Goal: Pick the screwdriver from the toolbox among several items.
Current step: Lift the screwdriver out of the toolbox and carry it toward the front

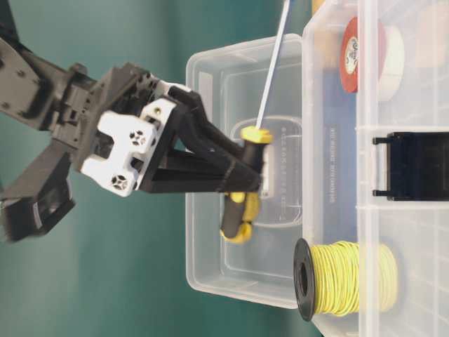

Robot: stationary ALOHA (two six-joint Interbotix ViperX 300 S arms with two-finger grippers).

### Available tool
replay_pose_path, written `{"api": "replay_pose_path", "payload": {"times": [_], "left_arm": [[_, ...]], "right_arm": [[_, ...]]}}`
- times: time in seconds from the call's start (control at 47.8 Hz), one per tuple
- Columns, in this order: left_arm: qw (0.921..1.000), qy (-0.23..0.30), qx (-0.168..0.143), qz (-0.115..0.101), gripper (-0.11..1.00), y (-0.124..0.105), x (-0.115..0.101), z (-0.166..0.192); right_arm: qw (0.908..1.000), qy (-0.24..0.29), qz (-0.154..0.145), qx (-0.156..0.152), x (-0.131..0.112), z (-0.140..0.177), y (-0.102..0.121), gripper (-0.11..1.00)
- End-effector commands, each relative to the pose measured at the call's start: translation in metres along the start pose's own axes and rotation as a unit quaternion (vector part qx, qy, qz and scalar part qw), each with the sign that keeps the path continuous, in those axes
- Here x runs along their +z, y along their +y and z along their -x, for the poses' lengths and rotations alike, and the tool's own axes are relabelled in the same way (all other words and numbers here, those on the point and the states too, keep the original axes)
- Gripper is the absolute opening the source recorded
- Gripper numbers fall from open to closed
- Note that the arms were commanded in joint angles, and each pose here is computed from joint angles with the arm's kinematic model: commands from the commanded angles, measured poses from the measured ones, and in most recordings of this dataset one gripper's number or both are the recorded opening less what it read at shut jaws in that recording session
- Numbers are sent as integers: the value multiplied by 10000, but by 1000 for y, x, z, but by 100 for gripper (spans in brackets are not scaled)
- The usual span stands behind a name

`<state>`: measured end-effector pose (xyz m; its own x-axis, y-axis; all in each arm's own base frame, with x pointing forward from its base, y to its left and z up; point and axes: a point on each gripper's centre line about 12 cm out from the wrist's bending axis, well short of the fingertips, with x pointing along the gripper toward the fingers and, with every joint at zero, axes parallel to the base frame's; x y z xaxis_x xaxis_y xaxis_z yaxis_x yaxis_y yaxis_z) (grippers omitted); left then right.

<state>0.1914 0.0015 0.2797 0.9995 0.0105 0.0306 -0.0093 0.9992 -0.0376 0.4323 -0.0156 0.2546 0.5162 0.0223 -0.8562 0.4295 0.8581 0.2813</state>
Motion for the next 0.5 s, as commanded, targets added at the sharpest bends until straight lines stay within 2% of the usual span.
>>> {"api": "replay_pose_path", "payload": {"times": [0.0,0.084,0.188,0.335,0.481], "left_arm": [[10000,-70,15,7,0,0,5,-1],[10000,-62,16,7,0,0,4,-1],[10000,-77,15,7,0,0,5,-1],[10000,-77,15,7,0,0,5,-1],[10000,-62,16,7,0,1,4,-1]], "right_arm": [[9991,-204,297,217,-4,4,33,43],[9987,-153,452,179,-15,-12,52,43],[9986,10,531,-47,-29,-44,67,43],[9967,299,705,-251,-48,-89,80,43],[9955,424,815,-237,-66,-132,85,43]]}}
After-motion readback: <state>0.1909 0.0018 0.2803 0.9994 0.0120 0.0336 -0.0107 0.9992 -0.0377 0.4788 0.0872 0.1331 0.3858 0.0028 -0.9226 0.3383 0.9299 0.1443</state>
